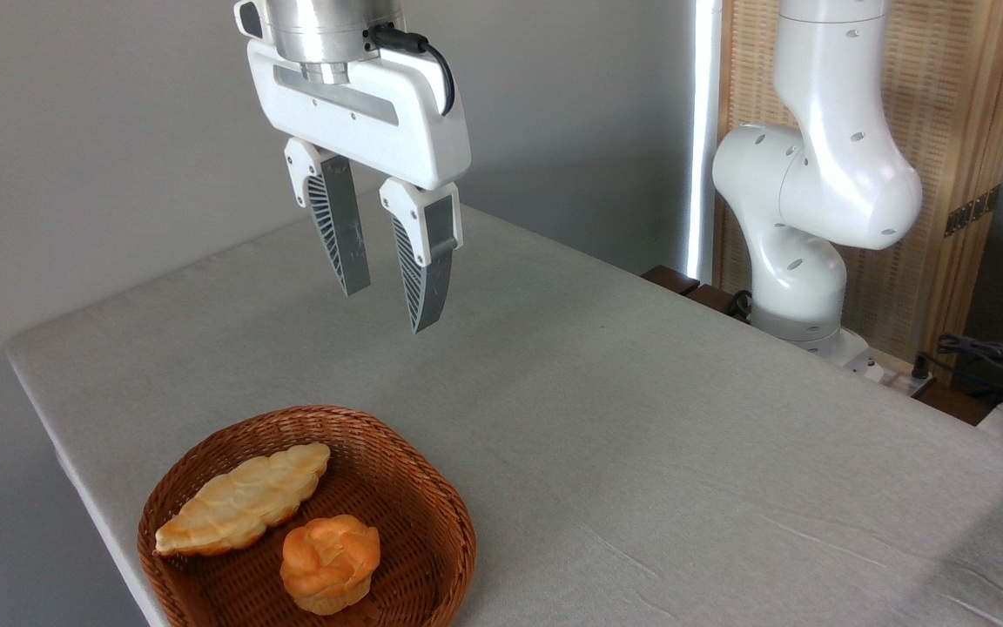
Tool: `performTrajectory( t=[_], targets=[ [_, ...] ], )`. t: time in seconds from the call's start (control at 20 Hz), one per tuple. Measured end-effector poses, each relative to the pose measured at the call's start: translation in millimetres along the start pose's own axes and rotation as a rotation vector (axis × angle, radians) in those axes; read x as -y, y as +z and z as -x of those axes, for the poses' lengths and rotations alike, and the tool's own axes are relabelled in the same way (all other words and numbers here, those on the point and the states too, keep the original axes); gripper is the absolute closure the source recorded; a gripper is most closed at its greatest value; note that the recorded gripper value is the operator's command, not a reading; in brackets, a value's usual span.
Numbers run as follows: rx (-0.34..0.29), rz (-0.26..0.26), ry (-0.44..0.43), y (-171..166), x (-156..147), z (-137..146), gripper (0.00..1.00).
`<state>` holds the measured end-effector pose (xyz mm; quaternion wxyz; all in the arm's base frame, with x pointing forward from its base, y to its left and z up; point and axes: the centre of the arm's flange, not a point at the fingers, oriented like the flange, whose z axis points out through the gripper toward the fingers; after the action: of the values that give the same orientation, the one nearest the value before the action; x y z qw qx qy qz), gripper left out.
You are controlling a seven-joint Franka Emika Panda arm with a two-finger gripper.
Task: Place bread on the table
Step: 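Lower the open gripper down onto the round orange bun in the basket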
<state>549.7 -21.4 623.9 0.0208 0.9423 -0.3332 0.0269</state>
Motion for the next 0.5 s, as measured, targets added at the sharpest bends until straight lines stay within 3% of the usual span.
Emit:
performTrajectory(
  t=[0.5],
  targets=[
    [0.013, 0.009, 0.008, 9.2, -1.0, -6.2, 0.00]
  ],
)
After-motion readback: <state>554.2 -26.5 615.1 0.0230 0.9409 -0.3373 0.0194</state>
